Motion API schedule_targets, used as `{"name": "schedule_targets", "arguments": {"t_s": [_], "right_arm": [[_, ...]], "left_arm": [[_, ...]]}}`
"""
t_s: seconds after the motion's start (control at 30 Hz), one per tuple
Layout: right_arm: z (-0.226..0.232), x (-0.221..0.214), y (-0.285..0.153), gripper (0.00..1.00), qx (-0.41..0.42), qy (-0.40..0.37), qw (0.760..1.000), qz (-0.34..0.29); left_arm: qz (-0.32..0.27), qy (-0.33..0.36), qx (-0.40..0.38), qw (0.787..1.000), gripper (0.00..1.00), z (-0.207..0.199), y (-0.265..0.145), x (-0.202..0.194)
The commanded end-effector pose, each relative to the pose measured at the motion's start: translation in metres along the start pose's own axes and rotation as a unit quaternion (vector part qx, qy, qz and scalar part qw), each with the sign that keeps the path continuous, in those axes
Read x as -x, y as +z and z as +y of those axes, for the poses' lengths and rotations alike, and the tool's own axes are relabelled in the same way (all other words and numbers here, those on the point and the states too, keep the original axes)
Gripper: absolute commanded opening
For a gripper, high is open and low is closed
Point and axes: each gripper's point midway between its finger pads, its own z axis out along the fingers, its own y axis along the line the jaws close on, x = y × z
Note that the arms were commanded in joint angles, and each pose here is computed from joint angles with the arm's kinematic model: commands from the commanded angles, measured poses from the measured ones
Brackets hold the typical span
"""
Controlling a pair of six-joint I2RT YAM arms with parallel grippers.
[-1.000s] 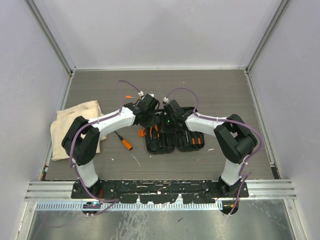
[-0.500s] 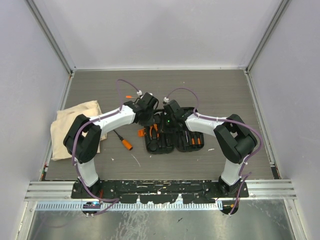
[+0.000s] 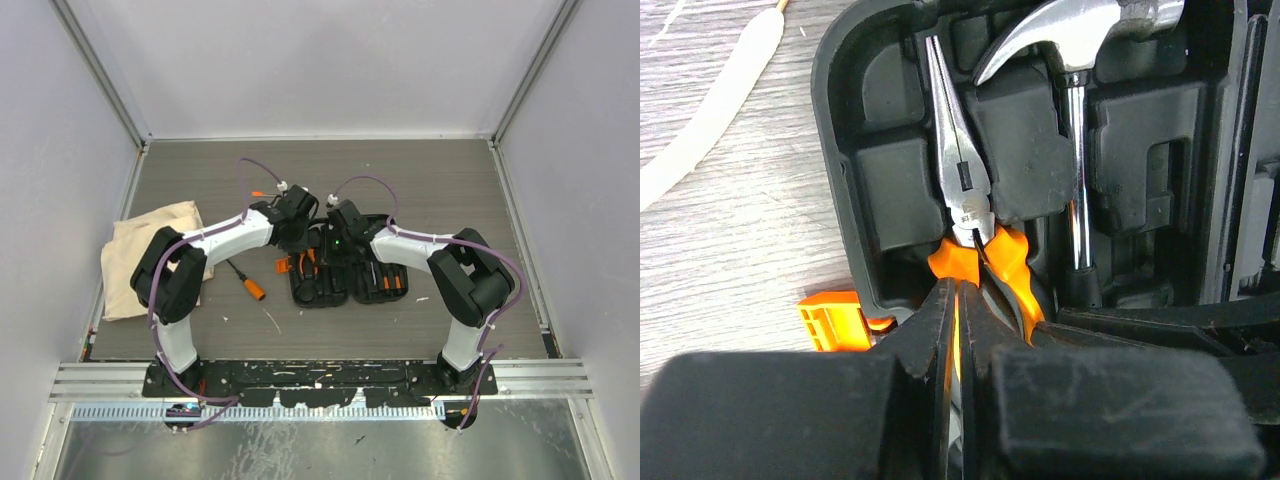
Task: Sort the tools into containers
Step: Place the pliers in the storage box.
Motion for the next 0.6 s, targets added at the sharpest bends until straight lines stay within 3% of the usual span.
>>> {"name": "schedule_targets", "arguments": {"t_s": [0.0,0.57], "right_arm": [[-0.009,-0.010,0.001,0.20,-0.019,0.004,1.000,0.012],[-0.018,-0.021,0.002,0.19,-0.027,0.020,0.999,0.020]], "left_arm": [[0.040,0.010,0.028,0.999,0.02,0.016,0.016,-0.026],[0.092,0.014,0.080,0.992,0.00,0.050,0.037,-0.073]]}}
